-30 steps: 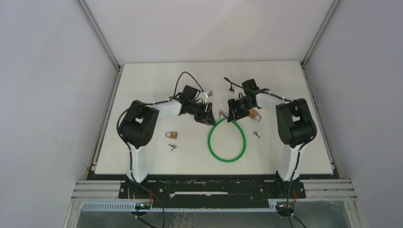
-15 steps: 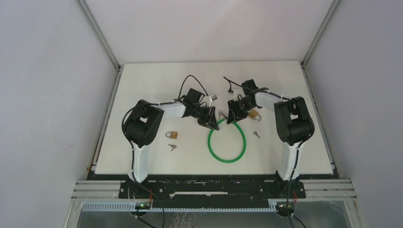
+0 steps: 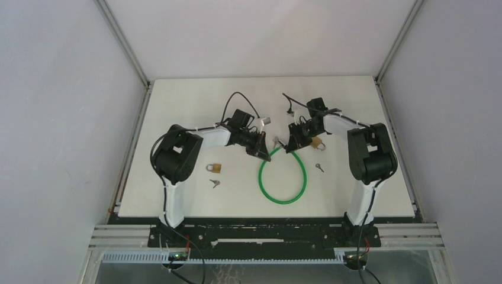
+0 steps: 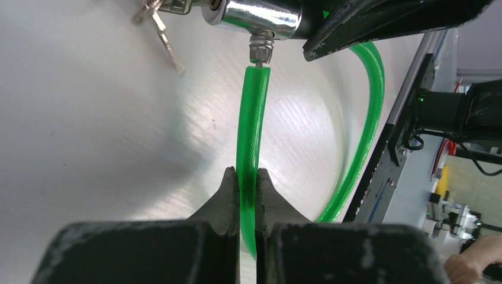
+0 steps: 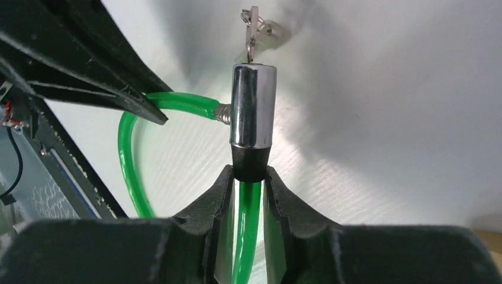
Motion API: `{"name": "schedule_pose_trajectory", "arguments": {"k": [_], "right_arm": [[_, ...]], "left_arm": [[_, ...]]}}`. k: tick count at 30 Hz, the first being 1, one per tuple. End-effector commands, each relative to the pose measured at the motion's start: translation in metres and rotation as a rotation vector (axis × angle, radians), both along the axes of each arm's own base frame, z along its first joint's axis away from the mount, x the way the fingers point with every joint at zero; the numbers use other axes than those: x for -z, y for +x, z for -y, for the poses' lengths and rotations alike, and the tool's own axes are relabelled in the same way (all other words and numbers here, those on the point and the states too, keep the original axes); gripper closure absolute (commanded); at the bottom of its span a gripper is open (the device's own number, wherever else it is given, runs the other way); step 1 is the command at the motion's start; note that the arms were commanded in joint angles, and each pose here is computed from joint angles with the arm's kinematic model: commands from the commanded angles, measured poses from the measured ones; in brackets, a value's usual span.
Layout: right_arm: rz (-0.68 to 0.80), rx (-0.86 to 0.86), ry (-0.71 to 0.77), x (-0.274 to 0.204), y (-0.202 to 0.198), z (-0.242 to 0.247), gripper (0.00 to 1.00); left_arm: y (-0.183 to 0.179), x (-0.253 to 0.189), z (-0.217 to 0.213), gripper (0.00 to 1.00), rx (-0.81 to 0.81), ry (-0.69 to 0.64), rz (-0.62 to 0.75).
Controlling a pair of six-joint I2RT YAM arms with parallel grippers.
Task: Lock with the key
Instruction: Lock the lock.
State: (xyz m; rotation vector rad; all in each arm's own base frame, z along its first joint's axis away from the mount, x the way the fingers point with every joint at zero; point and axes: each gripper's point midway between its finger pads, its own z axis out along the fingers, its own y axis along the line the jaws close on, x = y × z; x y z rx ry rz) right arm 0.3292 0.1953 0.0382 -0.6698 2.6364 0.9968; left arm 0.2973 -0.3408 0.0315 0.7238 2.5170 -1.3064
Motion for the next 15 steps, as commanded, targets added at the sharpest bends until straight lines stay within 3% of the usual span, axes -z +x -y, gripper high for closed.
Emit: {"name": "schedule_pose_trajectory", "arguments": {"k": [1, 8, 15], "right_arm": [[0.205, -0.156, 0.238, -0.077, -0.007, -0.027, 0.80], [0.493, -0.265, 0.236, -0.132, -0.021, -0.029, 0.85], [0.897, -0.351, 0.163, -0.179, -0.028, -0.036, 0.95]], "left_arm": [[0.027, -0.080, 0.011, 1.00, 0.064, -0.137, 0.289], [0.024, -0.139, 0.003, 1.00, 0.123, -0.204, 0.485], [0.005, -0.174, -0.006, 1.00, 0.230, -0.249, 0.641]]}}
